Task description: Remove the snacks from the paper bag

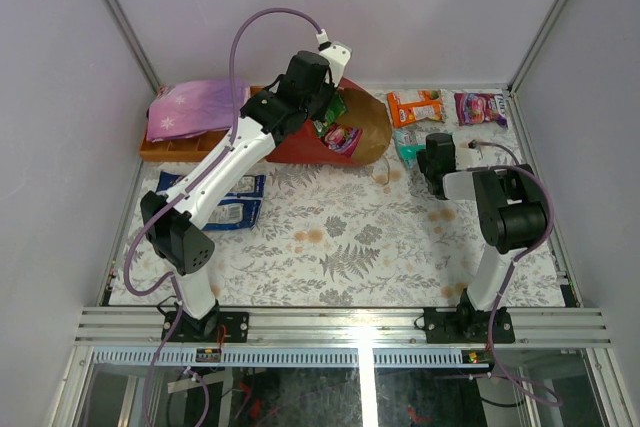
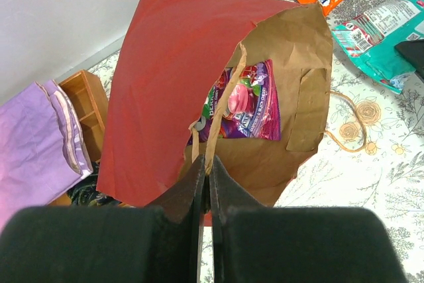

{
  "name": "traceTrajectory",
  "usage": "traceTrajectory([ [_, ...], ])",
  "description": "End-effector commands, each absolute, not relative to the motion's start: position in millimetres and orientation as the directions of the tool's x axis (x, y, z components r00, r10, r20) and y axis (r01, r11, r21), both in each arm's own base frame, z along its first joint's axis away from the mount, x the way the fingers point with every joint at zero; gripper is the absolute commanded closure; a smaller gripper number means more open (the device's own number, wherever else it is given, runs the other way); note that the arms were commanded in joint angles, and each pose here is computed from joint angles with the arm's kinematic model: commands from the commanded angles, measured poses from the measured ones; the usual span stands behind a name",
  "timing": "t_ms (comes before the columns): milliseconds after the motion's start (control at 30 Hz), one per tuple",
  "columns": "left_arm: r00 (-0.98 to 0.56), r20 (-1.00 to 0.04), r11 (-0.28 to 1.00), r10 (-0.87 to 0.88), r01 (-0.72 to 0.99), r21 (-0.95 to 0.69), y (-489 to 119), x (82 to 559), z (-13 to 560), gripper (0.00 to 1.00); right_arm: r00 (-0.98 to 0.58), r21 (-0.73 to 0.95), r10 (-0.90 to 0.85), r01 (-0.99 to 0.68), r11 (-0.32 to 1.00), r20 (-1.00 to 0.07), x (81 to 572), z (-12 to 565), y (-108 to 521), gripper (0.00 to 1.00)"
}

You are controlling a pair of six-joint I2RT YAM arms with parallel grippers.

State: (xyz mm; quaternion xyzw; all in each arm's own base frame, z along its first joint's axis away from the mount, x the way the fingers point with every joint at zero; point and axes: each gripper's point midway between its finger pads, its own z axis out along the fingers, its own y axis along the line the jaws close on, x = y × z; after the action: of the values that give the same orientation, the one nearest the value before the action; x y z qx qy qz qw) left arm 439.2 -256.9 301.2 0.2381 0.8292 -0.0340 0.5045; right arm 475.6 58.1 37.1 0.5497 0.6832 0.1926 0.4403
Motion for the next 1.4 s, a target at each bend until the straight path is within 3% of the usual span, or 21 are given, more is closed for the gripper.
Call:
traceTrajectory([
  [0, -0.322, -0.880, 0.889, 0.350, 0.409, 0.204, -256, 441, 326, 1.00, 0.080, 0.758, 0.890, 0.562, 0.331, -0.449, 485, 60, 40, 1.00],
  [333, -0.319, -0.881, 0.890, 0.350, 0.407, 0.206, -257, 443, 328, 1.00, 0.019, 0.737, 0.890, 0.569, 0.365, -0.455, 487, 44, 48, 0.97],
  [400, -0.315, -0.880, 0.889, 0.354, 0.404, 0.213, -255, 443, 330, 1.00, -0.002, 0.745, 0.892, 0.550, 0.378, -0.451, 496, 50, 54, 0.80],
  [500, -0.303, -0.880, 0.887, 0.366, 0.398, 0.232, -251, 441, 333, 1.00, -0.015, 0.748, 0.884, 0.525, 0.405, -0.468, 500, 65, 59, 0.24],
  [567, -0.283, -0.882, 0.882, 0.375, 0.402, 0.246, -248, 439, 337, 1.00, -0.019, 0.744, 0.868, 0.508, 0.435, -0.495, 497, 80, 63, 0.06],
  [600, -0.268, -0.884, 0.875, 0.383, 0.411, 0.254, -247, 436, 339, 1.00, -0.016, 0.746, 0.864, 0.497, 0.444, -0.503, 494, 88, 64, 0.04],
  [733, -0.177, -0.889, 0.837, 0.422, 0.453, 0.307, -242, 423, 349, 1.00, 0.003, 0.762, 0.846, 0.436, 0.479, -0.533, 471, 123, 75, 0.02],
  [1000, 0.056, -0.834, 0.630, 0.550, 0.628, 0.457, -245, 378, 345, 1.00, -0.014, 0.759, 0.797, 0.294, 0.581, -0.604, 428, 177, 125, 0.03],
  [1200, 0.023, -0.770, 0.588, 0.638, 0.631, 0.506, -232, 376, 322, 1.00, -0.140, 0.787, 0.806, 0.174, 0.591, -0.574, 381, 187, 185, 0.11],
  [1367, -0.061, -0.746, 0.626, 0.663, 0.592, 0.507, -226, 389, 309, 1.00, -0.118, 0.798, 0.803, 0.101, 0.595, -0.584, 315, 189, 191, 0.16],
])
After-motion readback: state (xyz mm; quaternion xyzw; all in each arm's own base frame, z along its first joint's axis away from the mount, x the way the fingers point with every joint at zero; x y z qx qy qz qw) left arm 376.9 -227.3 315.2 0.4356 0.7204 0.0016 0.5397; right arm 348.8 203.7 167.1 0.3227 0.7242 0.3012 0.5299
